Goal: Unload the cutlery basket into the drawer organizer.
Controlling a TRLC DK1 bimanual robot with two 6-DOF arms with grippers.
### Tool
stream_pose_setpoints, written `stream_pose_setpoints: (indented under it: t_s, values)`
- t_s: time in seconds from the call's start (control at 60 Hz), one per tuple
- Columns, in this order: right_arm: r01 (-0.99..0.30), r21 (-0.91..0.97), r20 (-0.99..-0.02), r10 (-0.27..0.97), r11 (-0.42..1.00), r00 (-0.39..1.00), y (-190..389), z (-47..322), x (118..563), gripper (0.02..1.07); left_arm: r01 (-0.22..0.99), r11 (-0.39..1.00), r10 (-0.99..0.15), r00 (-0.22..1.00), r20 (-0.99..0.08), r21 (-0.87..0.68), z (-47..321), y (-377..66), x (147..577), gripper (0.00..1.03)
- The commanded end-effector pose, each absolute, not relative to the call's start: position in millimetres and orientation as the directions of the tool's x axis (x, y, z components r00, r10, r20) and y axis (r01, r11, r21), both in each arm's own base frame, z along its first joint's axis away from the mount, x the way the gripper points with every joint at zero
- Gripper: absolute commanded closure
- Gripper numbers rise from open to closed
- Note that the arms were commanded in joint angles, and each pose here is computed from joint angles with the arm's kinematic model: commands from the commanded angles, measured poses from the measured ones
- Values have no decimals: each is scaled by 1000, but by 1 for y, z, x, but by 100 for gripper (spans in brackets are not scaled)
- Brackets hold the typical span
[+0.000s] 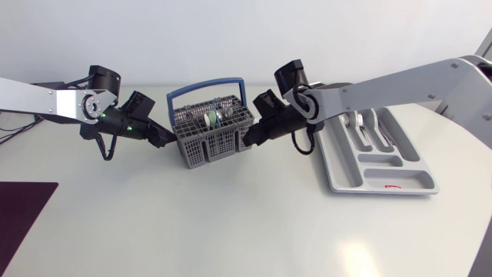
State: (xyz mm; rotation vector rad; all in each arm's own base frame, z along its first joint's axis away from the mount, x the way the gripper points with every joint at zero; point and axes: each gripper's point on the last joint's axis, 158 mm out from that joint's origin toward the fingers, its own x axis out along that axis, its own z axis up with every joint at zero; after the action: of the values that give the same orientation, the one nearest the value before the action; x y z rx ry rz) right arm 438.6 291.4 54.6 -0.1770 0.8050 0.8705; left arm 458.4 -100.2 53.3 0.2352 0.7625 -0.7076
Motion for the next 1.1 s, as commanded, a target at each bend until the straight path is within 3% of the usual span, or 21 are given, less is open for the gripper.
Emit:
stream_pose_setpoints:
  t_s: [0.0,0.233,0.383,0.5,0.617,1.0,1.083]
  values:
    - [-748,132,-689,602,651,403,288,59,432,94,671,740,-518,513,-685,-57,58,-105,452,44]
    - [-648,120,-657,549,752,516,248,71,478,90,635,771,-492,542,-681,-52,57,-83,457,43]
    - [-648,102,-616,559,755,555,249,91,492,45,626,779,-485,559,-672,-41,59,-77,461,40]
    - [-671,67,-574,578,739,579,265,112,499,35,625,780,-484,562,-671,-39,59,-77,463,34]
    - [-673,28,-544,576,739,610,280,122,512,35,626,779,-485,565,-667,-35,57,-77,466,26]
    - [-624,-113,-519,490,773,700,307,97,566,37,622,783,-482,580,-656,-25,60,-75,474,26]
    - [-618,-115,-516,485,778,706,307,92,574,56,623,782,-483,579,-656,-25,60,-76,474,26]
